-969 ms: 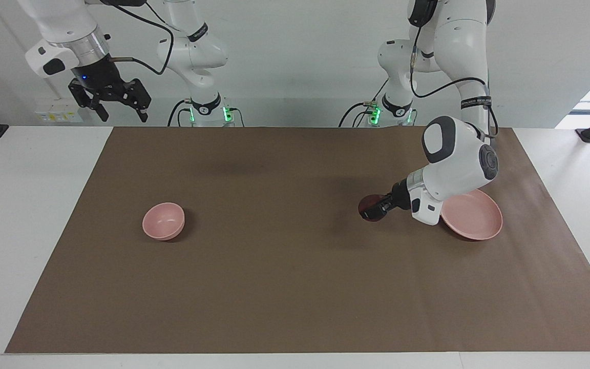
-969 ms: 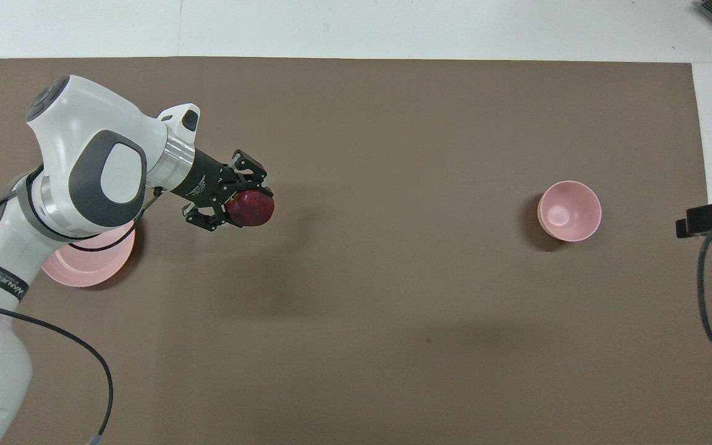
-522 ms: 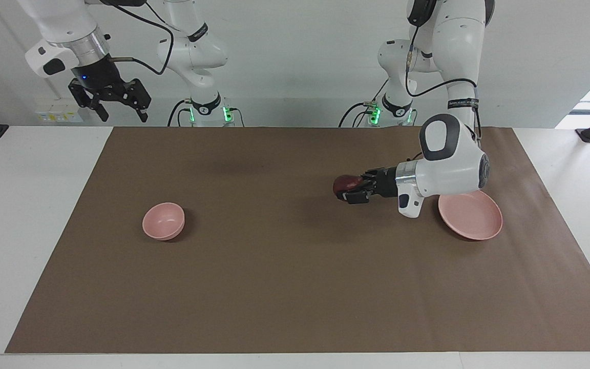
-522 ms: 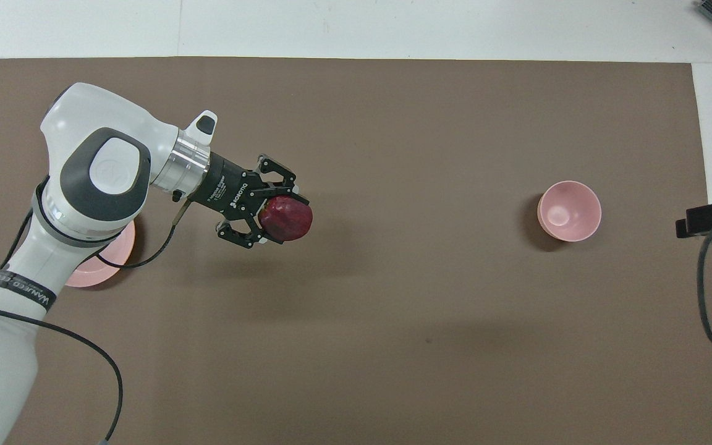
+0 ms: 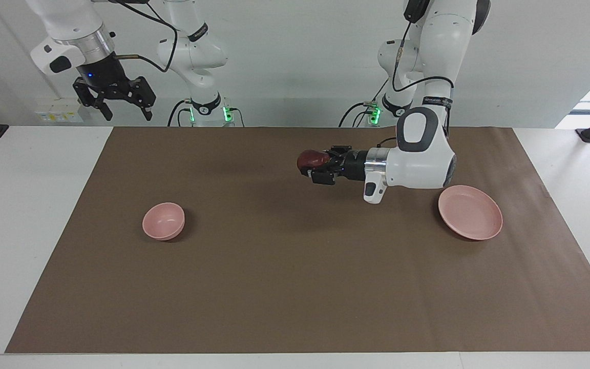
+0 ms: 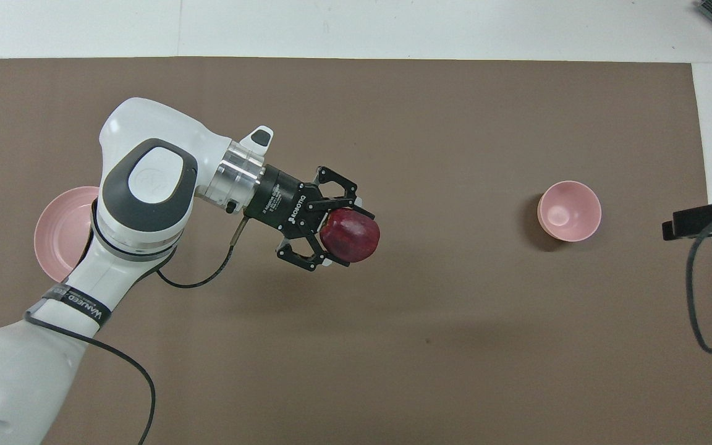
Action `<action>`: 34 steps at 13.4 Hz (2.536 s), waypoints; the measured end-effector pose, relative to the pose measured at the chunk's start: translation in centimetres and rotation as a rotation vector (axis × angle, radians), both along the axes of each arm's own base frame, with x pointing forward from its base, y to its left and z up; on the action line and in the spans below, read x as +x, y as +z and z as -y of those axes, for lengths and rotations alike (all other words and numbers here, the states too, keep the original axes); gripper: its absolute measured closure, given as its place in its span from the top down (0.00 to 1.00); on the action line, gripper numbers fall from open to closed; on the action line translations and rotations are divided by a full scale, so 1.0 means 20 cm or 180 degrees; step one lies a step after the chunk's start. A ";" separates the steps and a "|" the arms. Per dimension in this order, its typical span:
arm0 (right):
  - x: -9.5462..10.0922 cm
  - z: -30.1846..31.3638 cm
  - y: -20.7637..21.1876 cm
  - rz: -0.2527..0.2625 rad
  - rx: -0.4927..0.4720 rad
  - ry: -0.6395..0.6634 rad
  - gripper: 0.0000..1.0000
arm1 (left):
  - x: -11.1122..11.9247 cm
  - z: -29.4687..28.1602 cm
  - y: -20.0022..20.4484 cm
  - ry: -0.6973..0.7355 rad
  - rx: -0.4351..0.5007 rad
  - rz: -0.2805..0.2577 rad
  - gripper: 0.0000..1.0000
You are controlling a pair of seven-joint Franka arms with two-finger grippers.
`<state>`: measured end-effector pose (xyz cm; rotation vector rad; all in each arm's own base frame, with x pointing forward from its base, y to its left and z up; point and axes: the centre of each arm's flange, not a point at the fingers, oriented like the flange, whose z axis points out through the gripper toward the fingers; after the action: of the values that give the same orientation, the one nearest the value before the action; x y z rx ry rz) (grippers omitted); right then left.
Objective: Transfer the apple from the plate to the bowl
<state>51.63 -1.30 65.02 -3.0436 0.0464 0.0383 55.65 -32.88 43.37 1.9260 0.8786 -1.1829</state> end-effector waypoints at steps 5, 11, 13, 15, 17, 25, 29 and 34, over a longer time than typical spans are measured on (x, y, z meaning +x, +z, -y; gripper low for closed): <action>0.02 -0.16 -0.32 -0.0274 0.0961 0.0164 1.00 | -0.08 0.21 0.13 0.0048 -0.0527 -0.0271 0.80; 0.02 -0.16 -0.53 -0.0335 0.2430 -0.0039 1.00 | -0.24 0.43 0.20 -0.0104 -0.0714 -0.0353 0.80; -0.01 -0.13 -0.60 -0.0434 0.2883 -0.0163 1.00 | -0.28 0.50 0.21 -0.0078 -0.0714 -0.0331 0.80; -0.04 -0.10 -0.65 -0.0570 0.3168 -0.0210 1.00 | -0.28 0.55 0.21 0.0074 -0.0735 -0.0322 0.80; -0.08 -0.06 -0.64 -0.0659 0.3330 -0.0224 1.00 | -0.31 0.63 0.23 0.0255 -0.0782 -0.0337 0.80; -0.14 -0.07 -0.64 -0.0673 0.3478 -0.0197 1.00 | -0.57 0.96 0.26 0.0594 -0.0767 -0.0358 0.80; -0.15 -0.06 -0.65 -0.0687 0.3487 -0.0188 1.00 | -0.67 1.06 0.27 0.0609 -0.0734 -0.0331 0.80; -0.17 -0.08 -0.64 -0.0788 0.3524 -0.0111 1.00 | -0.68 1.09 0.33 0.0674 -0.0770 -0.0262 0.80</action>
<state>48.25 0.35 52.16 -1.9182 0.0671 0.3175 41.97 -54.69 50.04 1.5608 0.9127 -1.1885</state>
